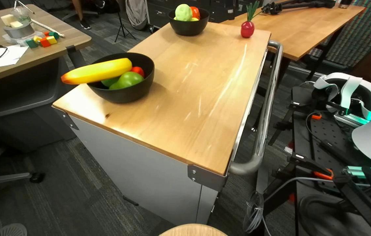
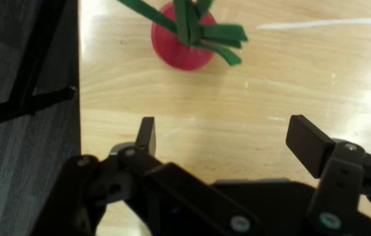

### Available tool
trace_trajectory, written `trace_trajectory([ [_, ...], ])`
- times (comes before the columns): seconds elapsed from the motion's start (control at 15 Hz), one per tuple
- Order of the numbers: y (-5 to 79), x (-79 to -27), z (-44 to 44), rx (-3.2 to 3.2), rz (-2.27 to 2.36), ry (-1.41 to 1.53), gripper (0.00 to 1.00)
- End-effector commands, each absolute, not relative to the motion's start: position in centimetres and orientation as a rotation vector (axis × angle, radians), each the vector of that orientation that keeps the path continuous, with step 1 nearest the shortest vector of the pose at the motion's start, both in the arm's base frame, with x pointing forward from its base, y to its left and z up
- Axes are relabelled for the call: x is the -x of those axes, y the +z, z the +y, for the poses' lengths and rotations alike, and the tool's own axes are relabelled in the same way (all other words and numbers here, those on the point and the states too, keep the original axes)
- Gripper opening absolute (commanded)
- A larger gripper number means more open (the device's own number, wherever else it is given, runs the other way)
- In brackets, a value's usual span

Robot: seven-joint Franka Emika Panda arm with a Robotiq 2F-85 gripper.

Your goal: Put the fruits in the bowls

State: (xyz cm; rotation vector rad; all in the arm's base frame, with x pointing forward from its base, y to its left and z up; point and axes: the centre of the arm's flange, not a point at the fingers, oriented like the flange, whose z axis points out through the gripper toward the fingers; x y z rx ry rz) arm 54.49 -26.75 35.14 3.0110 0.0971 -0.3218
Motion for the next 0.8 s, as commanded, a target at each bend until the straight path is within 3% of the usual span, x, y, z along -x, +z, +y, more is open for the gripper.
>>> trace_trajectory([
  [0.0,35.0,-51.7,-27.4,-2.937,0.092,-0.365,1.0],
  [0.4,34.5,-49.7,-27.9,-2.901,0.123,-0.482,0.97],
  [0.47,34.4,-49.5,-27.9,-2.893,0.125,-0.505,0.74],
  [0.6,34.2,-49.3,-27.9,-2.883,0.13,-0.529,0.7],
  [0.73,34.2,-49.3,-27.8,-2.88,0.135,-0.54,0.53],
])
